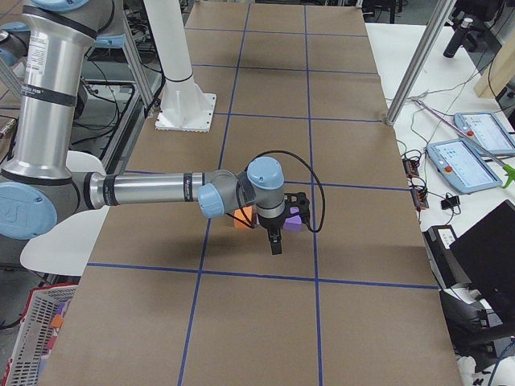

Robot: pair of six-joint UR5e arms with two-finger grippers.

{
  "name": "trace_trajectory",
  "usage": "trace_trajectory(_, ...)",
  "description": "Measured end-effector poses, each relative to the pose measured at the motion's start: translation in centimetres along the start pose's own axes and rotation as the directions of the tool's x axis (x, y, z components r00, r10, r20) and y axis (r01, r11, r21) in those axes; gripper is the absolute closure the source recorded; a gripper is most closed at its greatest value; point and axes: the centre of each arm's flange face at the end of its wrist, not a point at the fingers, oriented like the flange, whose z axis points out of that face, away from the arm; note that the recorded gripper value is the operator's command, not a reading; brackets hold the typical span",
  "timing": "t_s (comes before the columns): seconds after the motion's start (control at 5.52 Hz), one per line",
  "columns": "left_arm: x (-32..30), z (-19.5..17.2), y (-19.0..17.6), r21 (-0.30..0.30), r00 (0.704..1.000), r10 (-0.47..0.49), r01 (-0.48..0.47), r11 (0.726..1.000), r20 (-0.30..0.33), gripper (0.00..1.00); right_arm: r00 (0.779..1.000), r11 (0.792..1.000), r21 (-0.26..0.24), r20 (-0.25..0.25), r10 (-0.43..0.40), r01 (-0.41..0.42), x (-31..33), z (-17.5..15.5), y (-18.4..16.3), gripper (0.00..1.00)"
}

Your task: Place blue block between orange and purple blocks

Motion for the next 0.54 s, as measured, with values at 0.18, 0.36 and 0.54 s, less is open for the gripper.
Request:
trace_trajectory(0.18,-0.1,0.1,0.2,-0.003,1.0,-0.002,0.002,1.0,0.0,0.0,1.0,0.999,-0.041,-0.012,0.0,0.0,1.5,-0.9,0.2,0.0)
trace_trajectory(0.36,-0.3,0.4,0.5,-0.01,1.0,-0.01,0.01,1.0,0.002,0.0,1.0,0.997,-0.072,-0.024,0.008,-0.01,2.6,-0.6,0.5,0.0)
trace_trajectory(0.54,-0.6,0.6,0.8,-0.018,1.0,-0.018,0.018,1.0,0.003,0.0,1.0,0.997,-0.08,-0.024,0.01,-0.012,3.0,-0.5,0.9,0.0)
